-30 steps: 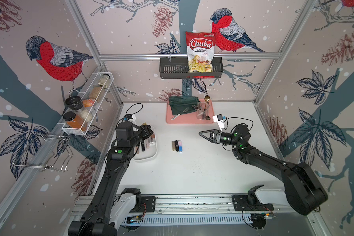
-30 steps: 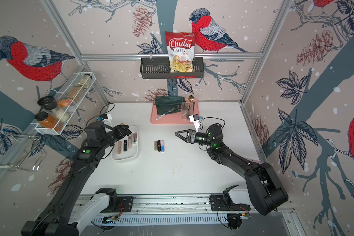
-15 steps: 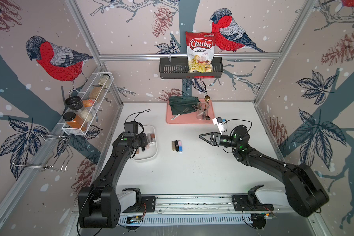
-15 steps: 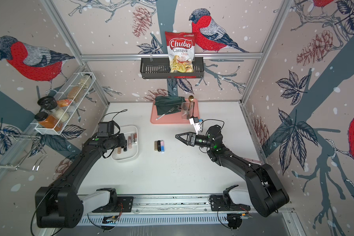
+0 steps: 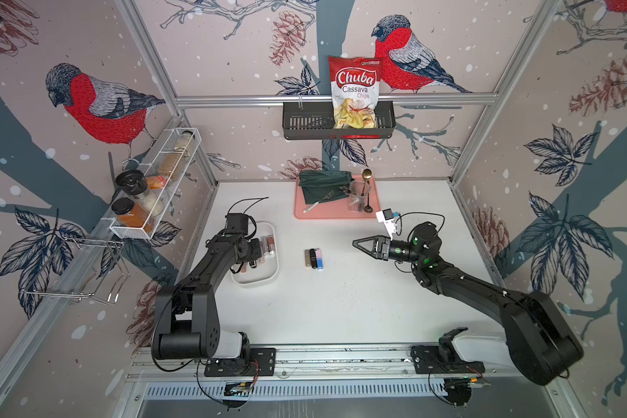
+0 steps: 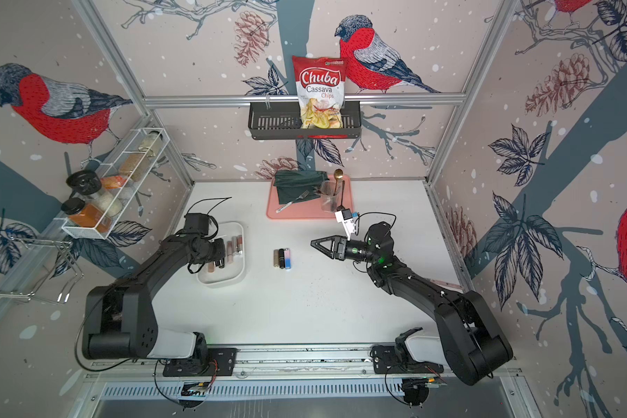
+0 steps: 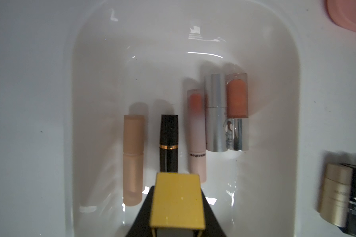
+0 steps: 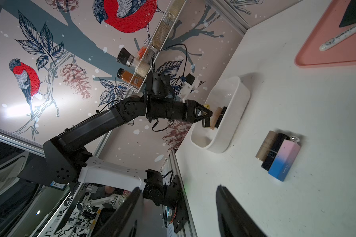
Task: Put the lipstick into the storage box
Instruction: Place the lipstick in the storage box, then pick up the lipstick at the center of the board.
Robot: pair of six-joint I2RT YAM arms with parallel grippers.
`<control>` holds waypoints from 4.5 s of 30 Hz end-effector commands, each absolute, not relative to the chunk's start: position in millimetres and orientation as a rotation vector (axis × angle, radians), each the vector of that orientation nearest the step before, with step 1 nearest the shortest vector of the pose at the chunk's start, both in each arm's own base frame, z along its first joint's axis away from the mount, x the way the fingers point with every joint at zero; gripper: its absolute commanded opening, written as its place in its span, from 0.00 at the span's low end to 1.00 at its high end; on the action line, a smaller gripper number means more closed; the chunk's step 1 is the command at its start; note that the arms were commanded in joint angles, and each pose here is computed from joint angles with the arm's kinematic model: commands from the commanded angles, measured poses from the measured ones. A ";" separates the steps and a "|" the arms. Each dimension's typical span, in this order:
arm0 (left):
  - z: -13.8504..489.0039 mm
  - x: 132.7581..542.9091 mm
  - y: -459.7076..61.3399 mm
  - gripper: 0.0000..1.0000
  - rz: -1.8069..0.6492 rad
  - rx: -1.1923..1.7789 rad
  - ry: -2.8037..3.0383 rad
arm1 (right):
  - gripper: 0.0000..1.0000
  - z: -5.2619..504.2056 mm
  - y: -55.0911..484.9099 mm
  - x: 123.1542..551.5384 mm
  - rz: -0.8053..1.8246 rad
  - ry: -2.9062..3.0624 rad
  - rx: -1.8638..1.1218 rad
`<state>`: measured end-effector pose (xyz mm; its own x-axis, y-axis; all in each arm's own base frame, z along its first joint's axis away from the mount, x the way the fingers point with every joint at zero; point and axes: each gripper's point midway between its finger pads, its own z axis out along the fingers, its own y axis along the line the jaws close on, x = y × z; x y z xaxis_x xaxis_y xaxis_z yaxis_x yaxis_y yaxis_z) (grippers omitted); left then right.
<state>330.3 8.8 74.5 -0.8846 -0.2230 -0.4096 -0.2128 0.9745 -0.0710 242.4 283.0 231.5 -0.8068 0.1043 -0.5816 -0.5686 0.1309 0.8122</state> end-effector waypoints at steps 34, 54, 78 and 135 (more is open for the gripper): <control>135.2 354.0 2.6 0.46 -0.135 -0.214 2.427 | 0.62 187.5 281.4 211.6 1.386 2.102 -0.517; 173.8 345.7 -92.1 0.50 -0.510 0.127 2.315 | 0.68 176.6 272.7 239.9 1.011 2.331 -0.438; 170.6 292.7 -109.7 0.61 -0.507 0.168 2.286 | 0.60 54.2 383.9 279.4 0.574 2.589 -0.728; 165.3 293.2 -111.4 0.66 -0.518 0.181 2.298 | 0.28 27.6 375.4 293.9 0.348 2.606 -0.745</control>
